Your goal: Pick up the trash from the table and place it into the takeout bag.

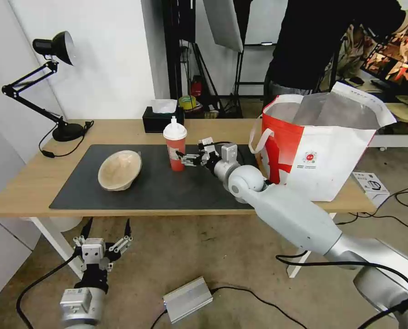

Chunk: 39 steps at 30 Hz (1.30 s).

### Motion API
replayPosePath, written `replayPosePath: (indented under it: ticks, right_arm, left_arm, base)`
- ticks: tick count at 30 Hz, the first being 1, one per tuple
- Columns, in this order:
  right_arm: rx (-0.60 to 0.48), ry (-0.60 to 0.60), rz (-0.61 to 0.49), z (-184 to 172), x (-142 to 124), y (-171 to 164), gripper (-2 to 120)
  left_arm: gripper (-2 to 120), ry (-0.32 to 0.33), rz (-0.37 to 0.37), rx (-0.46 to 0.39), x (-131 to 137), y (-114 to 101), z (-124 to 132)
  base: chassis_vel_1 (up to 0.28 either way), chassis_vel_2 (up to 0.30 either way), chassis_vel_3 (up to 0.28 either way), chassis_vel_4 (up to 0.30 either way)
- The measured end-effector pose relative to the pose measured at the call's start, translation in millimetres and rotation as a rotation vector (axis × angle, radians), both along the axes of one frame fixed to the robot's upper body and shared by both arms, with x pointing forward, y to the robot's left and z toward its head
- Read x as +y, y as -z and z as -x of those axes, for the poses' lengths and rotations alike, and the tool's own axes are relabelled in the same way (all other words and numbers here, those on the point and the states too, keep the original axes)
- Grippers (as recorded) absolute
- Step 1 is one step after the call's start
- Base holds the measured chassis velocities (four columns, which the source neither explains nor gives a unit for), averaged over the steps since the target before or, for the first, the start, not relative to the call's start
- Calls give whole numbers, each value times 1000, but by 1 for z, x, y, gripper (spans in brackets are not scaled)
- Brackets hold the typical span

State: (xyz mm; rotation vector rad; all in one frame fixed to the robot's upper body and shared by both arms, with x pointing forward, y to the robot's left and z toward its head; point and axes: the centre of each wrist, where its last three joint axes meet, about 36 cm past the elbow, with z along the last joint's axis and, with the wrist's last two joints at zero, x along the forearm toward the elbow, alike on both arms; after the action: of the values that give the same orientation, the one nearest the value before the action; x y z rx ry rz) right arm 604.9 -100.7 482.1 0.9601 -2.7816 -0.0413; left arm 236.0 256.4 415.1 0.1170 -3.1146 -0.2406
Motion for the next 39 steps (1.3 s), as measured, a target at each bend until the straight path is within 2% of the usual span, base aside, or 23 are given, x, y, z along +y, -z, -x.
replayPosePath:
  ticks: [39]
  right_arm:
    - [2,-7,14,-27,36,17,100]
  left_arm:
    - [100,4,4,8,1,7,-2]
  base:
    - [0,0,0,0]
